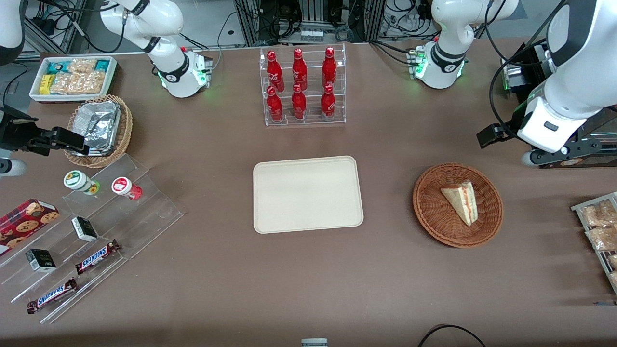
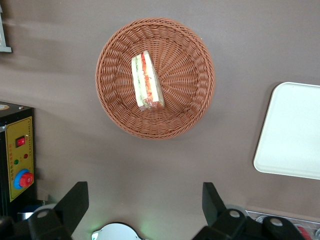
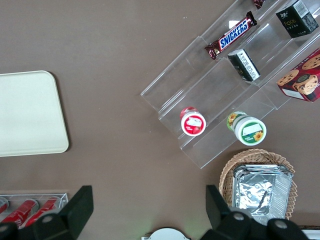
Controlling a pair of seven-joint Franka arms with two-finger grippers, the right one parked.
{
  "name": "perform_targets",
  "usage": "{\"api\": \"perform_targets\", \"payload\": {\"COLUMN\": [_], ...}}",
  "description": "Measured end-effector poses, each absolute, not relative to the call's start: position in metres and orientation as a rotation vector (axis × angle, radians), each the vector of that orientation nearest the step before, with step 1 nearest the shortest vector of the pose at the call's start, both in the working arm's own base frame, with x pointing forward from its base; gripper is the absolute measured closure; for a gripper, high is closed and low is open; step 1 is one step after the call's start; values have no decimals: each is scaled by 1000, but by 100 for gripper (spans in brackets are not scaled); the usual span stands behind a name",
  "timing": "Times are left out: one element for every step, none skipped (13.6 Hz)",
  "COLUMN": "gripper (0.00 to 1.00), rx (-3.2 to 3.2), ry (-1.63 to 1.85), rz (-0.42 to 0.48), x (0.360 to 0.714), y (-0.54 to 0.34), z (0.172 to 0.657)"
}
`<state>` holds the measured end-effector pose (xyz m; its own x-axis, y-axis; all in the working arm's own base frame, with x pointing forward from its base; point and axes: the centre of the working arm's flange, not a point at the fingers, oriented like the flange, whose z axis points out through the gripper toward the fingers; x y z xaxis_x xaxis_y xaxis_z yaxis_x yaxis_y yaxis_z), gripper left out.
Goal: Place sandwich from basket to tray
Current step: 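Move the left gripper over the sandwich in the wicker basket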
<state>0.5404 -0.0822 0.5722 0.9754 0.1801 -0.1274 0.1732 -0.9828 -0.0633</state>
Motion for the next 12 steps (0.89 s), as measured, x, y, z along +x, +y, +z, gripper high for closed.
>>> {"api": "perform_targets", "payload": {"gripper": [0,0,0,0,0,0,0,0,0,0,0,0], "rx": [-3071,-3072,-3073,-3073,-3073,-3073,-3075,-3080,-3086,-3090,-3094,-3097], "ry": [-271,-266,-262,-260,-257,-245,-213,-166,-126,-105,-95,-89], "rz": [205,205,206,207,212,221,236,249,255,258,263,269], "x": [540,540,540,541,541,542,544,547,551,556,561,567], "y": [-82,-82,-82,-82,-82,-82,-83,-82,-82,-81,-80,-80], "z": [572,572,572,572,570,567,561,555,548,539,529,518]}}
